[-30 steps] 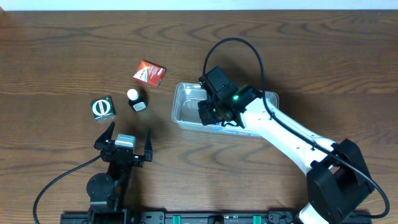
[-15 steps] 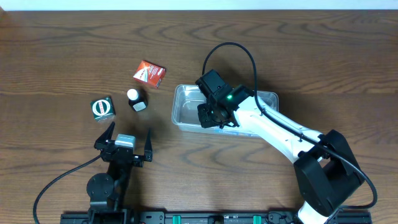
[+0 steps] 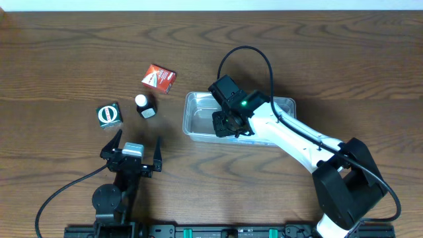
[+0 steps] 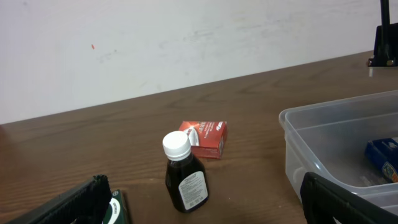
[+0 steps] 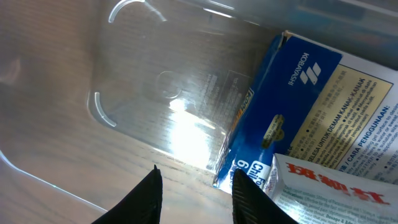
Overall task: Pack container
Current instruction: 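Release the Panadol box and press it down beside the blue box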
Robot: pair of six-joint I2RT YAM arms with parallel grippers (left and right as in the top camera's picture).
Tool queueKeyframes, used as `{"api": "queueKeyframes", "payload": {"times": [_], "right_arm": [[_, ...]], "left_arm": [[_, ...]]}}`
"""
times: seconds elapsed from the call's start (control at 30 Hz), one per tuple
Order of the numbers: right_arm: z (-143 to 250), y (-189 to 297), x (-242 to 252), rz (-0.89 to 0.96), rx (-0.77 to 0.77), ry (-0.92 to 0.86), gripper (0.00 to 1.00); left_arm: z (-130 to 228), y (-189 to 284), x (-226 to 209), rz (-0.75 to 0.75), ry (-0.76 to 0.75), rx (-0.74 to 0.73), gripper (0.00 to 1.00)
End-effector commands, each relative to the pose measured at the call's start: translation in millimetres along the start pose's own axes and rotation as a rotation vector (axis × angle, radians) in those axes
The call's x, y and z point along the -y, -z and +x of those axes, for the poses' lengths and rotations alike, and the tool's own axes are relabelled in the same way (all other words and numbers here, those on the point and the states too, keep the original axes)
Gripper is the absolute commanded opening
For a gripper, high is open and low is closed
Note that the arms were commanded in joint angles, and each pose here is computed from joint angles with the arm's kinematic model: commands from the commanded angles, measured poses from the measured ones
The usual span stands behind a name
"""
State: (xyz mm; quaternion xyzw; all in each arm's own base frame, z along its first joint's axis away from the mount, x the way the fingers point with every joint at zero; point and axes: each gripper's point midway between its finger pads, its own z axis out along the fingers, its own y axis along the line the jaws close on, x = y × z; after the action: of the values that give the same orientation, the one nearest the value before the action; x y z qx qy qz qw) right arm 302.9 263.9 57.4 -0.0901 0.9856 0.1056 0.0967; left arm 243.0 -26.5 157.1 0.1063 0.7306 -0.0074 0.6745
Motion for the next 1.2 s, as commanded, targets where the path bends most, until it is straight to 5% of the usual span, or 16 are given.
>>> {"api": "queueKeyframes", "payload": {"times": [0.0,0.33,0.6,1.17], "right_arm": [[-0.9,-3.7,11.2,0.034,-0.004,-0.027,0.35],[-2.3,-2.9,23.7,0.061,-0.01,-0.049,0.36],[0.6,-2.7,25.3,0.068,-0.021,-0.044,0.6],[3.6,-2.3,29.7,0.081,-0.037,-0.021,0.8]], "left_arm": [[15.2,-0.9,3.8,0.017,-0.006,-0.042,0.98],[15.4,-1.0,3.9,0.017,-0.006,-0.043,0.98],[15.4,-1.0,3.9,0.017,-0.006,-0.043,0.98],[15.3,-1.0,3.9,0.017,-0.006,-0.043,0.98]]}}
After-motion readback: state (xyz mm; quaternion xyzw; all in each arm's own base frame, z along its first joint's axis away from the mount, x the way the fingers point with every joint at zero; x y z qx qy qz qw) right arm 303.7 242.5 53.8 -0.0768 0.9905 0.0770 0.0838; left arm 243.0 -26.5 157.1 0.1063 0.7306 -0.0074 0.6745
